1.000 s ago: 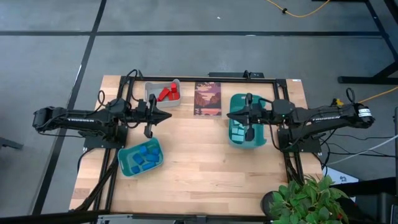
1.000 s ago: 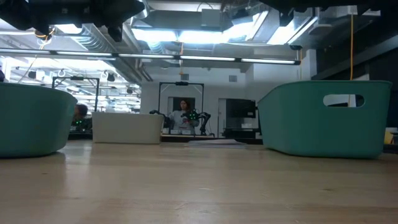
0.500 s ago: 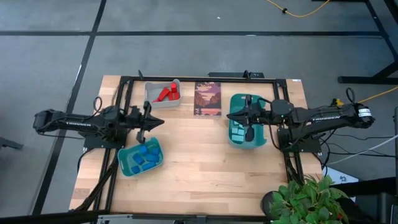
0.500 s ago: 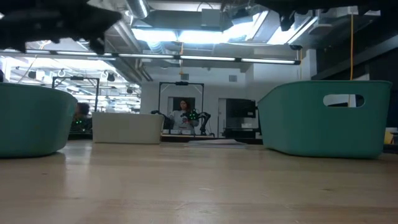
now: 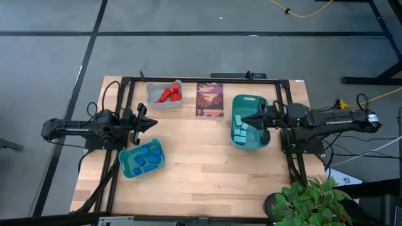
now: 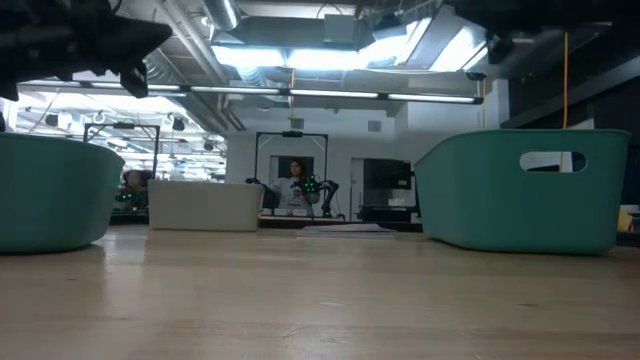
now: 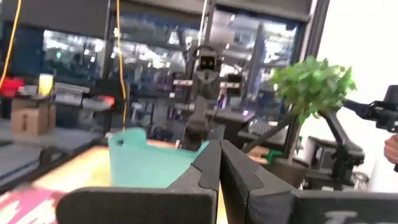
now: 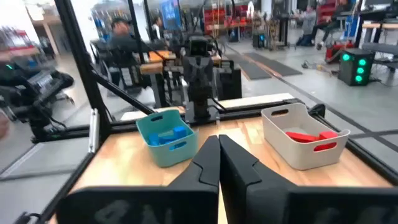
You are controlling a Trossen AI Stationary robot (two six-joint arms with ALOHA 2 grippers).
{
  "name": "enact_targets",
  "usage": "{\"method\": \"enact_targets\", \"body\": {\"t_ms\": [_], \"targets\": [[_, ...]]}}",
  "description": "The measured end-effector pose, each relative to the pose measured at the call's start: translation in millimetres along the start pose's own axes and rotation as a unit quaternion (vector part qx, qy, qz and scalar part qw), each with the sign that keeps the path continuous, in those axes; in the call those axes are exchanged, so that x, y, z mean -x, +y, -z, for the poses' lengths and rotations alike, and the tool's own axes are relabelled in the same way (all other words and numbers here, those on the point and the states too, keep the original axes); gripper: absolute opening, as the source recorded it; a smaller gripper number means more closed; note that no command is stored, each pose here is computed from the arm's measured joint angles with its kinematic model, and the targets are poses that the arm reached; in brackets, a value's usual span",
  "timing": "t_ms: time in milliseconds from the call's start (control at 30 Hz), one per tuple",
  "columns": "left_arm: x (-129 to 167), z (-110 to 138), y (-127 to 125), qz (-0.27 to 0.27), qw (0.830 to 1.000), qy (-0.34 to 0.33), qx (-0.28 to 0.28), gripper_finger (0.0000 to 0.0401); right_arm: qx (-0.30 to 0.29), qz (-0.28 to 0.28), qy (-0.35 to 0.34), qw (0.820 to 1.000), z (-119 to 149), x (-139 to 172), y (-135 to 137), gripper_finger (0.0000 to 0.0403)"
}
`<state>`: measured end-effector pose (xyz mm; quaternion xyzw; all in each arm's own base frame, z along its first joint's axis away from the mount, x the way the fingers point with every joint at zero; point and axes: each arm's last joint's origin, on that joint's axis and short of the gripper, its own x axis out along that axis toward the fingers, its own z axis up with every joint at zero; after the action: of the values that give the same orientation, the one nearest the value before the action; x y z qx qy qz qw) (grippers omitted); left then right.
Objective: Sort & place blocks by color
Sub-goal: Return To Home Position
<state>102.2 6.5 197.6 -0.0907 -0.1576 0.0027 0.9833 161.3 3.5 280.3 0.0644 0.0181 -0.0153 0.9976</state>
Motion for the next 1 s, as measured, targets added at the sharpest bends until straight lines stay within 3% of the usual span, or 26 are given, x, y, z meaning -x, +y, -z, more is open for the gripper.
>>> {"method": "enact_targets", "body": {"t_ms": [333,600,733,833,1000], "targets": [[0,6,1,-0.004,0.999,0.034,-0.013,0.0000,-0.017,-0.016,-0.085,0.996,52,47,-9,0.0000],[1,13,2,-0.009,0.998,0.066,0.016,0.0000,-0.018,-0.023,-0.128,0.991,90,59,-15,0.0000],[1,15,3,-0.011,0.997,0.077,0.019,0.0000,-0.011,-0.019,-0.102,0.995,99,59,-16,0.0000],[2,17,3,-0.016,0.996,0.090,0.020,0.0000,0.025,-0.015,-0.097,0.995,100,59,-16,0.0000],[2,18,3,-0.017,0.995,0.095,0.020,0.0000,0.050,-0.010,-0.013,0.999,116,57,-18,0.0004]]}}
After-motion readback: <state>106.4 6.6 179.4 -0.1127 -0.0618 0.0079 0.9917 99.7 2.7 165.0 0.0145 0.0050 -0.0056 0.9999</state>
